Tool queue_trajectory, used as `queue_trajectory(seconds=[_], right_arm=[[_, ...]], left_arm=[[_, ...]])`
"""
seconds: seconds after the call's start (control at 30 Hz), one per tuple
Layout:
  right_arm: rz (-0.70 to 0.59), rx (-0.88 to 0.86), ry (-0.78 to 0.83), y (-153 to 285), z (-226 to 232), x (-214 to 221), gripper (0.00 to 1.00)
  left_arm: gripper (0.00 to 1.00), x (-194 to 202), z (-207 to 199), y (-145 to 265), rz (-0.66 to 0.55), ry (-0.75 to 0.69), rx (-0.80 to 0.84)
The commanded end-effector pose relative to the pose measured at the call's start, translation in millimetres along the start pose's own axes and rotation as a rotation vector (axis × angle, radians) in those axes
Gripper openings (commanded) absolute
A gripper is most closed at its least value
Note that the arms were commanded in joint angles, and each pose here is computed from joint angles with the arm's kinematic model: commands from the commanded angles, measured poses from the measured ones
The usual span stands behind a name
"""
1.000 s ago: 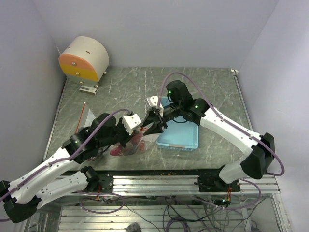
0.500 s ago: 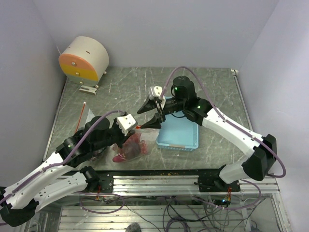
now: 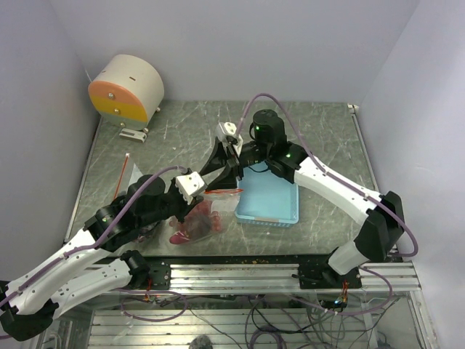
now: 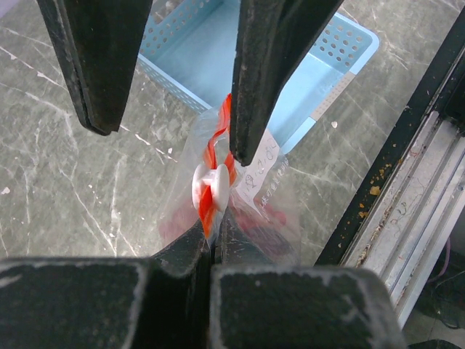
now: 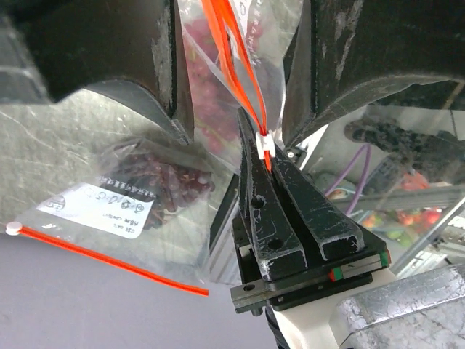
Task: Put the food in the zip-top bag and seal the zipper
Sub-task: Zip the zipper food storage bag at the center of the board.
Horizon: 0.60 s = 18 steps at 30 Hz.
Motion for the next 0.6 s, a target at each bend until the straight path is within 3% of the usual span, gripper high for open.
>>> queue_trajectory(seconds=[0.0, 0.57], right_arm=[[-0.023, -0.056, -0.029, -2.9, 2.0, -5.1, 0.5], [-0.017, -0.112, -0.079, -8.3, 6.4, 7.8, 0.43]], left_arm=[[0.07, -5.1, 3.6, 1.0, -0.024, 0.007, -0.022], [0.07, -5.3, 9.1, 1.6, -0.016, 0.013, -0.056]])
Point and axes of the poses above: each gripper's point midway between its finger pads, its own y axis back along the fingers, its own z axis along the line the jaws close on, x = y × z, the point moved 2 cm from there along y, back along the fingers, and after that the axes turned 11 degrees about -y, right-handed, at the moved point
